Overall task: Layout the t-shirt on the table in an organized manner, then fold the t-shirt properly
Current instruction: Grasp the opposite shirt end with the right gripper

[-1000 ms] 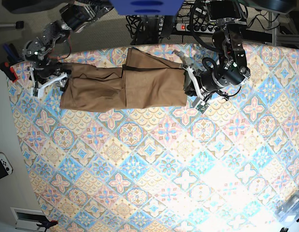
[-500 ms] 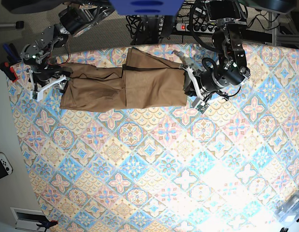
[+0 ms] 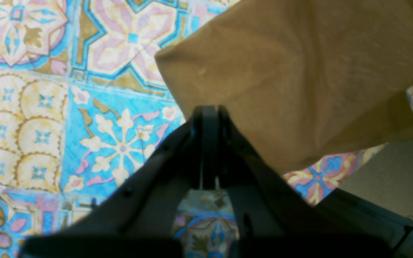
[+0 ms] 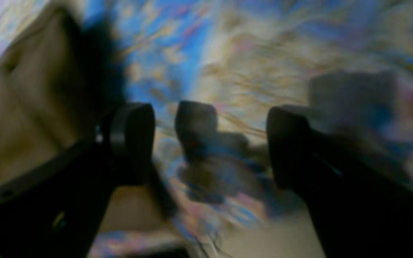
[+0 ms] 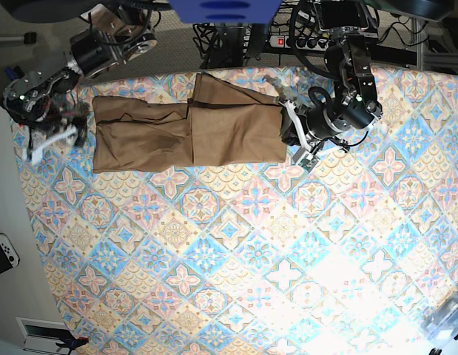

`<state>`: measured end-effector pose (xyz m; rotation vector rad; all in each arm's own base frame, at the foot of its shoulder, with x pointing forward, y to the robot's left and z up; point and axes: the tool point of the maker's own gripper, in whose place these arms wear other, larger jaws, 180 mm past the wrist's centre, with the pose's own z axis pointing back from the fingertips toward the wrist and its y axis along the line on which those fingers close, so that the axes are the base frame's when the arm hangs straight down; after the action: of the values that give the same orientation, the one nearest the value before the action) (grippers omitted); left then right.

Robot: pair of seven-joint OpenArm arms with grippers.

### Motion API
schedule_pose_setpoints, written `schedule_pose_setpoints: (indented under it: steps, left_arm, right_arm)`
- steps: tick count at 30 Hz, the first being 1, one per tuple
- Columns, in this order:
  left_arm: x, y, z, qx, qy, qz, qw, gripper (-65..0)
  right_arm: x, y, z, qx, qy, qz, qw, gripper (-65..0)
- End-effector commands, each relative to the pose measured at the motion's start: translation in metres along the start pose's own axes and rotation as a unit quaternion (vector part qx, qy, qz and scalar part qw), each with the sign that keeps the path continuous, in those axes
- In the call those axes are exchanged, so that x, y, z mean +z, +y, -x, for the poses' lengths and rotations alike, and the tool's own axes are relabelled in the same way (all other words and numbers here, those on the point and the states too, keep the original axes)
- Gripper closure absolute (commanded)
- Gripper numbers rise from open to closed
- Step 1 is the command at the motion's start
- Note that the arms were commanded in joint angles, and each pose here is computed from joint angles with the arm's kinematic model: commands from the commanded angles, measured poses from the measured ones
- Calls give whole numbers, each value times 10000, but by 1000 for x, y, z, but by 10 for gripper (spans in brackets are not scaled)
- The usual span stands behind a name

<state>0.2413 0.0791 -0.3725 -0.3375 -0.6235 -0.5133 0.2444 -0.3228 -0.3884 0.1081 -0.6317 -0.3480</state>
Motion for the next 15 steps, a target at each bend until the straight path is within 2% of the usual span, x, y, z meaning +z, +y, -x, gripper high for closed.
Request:
schedule_pose_setpoints:
  steps: [1,3,11,15]
  left_arm:
    - [3,-1,-13,-59,-245,11,9997,0]
    - [3,0,-13,-54,-238,5,9997,0]
    - [3,-1,-13,-64,-237,17,9997,0]
    - [2,-1,-12,-58,-221,18,9997,0]
  right_arm:
    - [9,1,-33,110,-550,-71,9984,-468]
    - [10,4,-35,77,-665,-209,9975,-468]
    - [11,-2,-16,88,-460,-157,9988,-468]
    - [14,13,-30,-22,-879,-591,9944,-468]
